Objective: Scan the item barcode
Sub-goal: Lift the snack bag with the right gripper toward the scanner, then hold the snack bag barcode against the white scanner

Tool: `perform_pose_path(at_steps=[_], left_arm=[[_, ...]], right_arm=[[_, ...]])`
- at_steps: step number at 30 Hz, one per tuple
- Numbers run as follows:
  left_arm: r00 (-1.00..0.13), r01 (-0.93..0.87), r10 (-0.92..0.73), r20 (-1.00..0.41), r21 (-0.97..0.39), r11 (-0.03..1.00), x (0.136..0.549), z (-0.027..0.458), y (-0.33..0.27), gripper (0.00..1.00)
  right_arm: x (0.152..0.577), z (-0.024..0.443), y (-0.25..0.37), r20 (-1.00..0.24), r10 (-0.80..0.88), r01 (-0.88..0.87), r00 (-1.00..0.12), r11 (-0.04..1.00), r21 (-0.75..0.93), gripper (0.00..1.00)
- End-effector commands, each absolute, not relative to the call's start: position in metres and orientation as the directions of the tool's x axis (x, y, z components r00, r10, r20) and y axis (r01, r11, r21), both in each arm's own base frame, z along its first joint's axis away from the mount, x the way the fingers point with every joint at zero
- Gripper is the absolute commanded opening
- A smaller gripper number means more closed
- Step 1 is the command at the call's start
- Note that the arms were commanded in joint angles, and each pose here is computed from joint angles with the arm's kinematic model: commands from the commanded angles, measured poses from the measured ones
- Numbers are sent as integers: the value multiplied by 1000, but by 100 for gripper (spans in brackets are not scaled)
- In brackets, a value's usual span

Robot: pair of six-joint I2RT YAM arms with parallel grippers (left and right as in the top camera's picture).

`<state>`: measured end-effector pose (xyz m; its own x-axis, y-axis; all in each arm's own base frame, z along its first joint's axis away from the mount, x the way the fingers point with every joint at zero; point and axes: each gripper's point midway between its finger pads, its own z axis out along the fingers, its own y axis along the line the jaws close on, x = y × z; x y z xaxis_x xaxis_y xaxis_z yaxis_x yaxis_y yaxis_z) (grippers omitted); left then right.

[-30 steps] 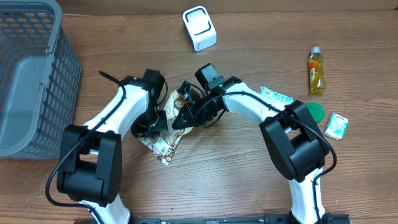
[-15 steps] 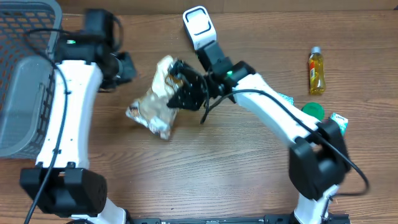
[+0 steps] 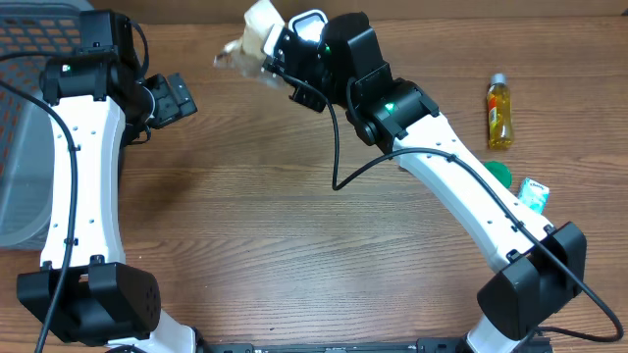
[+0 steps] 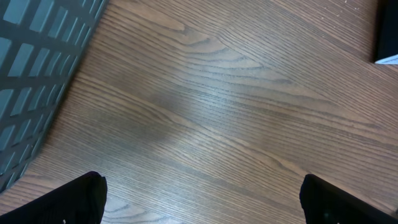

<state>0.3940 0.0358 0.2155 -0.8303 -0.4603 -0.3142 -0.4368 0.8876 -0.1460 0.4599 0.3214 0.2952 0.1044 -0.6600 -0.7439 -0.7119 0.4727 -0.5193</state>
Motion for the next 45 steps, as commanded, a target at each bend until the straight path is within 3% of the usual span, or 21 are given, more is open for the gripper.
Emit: perform_pose_path(at_steps=[1,6,10,14,18,25,34,45], left_arm=[[-829,-426,-451,-331,-149,892,395,222,36,100],[-829,-426,-451,-331,-150,892,395,222,35,99],[-829,-426,-451,-331,-150,892,395,222,35,100],[-829,-426,-451,-331,-150,892,395,222,35,100],[-829,-426,-451,-331,-150,892,395,222,35,100],[-829,-426,-451,-331,-150,892,395,222,35,100],[-829,-426,-451,-331,-150,892,395,222,35,100],[-829,-426,-451,-331,-150,892,395,222,35,100]], right_arm=[[491,291,307,-665,-739,-596,109,487,-639,4],[526,280,305,-668,-737,-490,100,548,-678,4],[548,263,309,-639,-759,-432,125,538,-724,4],[585,253,292,-665,-739,-258,110,625,-737,4],[602,235,281,-671,-735,-224,101,640,-735,4],[615,207,273,-673,-735,-214,86,646,-733,4],[617,221,277,-693,-704,-186,154,668,-720,4],[611,186,288,-766,-639,-341,69,707,-620,4]])
